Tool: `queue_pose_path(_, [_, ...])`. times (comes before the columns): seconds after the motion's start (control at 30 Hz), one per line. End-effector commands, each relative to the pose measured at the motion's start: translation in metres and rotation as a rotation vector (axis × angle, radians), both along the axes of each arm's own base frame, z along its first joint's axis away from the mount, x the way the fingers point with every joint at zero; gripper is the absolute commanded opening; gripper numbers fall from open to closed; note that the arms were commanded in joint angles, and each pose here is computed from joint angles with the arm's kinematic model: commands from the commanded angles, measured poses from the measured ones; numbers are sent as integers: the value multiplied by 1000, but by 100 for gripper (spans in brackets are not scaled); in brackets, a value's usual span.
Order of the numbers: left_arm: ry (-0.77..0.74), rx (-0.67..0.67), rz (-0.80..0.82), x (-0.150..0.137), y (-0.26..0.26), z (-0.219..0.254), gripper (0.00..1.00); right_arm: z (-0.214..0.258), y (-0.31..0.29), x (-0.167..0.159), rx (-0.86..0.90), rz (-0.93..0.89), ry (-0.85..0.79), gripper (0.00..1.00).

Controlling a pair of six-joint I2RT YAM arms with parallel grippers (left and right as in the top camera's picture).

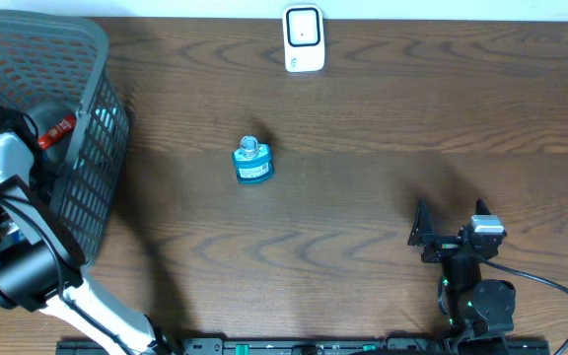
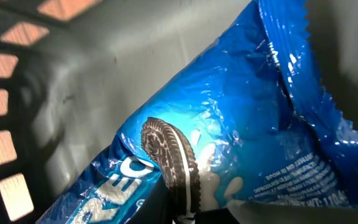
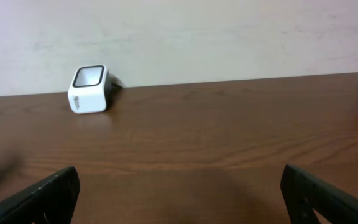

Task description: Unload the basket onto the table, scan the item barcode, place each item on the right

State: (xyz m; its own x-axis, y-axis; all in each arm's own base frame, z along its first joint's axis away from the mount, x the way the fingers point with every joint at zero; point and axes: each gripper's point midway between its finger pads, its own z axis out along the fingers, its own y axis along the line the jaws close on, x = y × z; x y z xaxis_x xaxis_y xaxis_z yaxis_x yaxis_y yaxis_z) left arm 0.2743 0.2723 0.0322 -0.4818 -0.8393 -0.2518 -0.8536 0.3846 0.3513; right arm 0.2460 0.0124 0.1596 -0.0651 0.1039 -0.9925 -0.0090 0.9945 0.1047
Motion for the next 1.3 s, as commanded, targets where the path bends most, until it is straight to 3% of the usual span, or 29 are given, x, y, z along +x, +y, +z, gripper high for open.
queue_pose_path(0.0, [-114,28,-1,12,4,39,7,-1,0,0,-14,-2,2,99])
queue_pose_path(0.27, [-436,215,-19,29,10,158,7,-1,0,0,-14,-2,2,99])
queue_pose_path(0.47, [-716,257,-84,37,-12,236,7,-1,0,0,-14,-2,2,99])
queue_pose_path(0.73, [-1003,294,-199,26,-51,323,7,-1,0,0,-14,-2,2,99])
queue_pose_path(0.83, [-1129,236,-300,30,-79,349,7,-1,0,0,-14,-2,2,99])
queue_pose_path(1.03, [-1376,-10,-647,49,-171,396,7,-1,0,0,-14,-2,2,99])
queue_pose_path(1.27, [-1423,-358,-963,60,-291,401,7,-1,0,0,-14,-2,2,99])
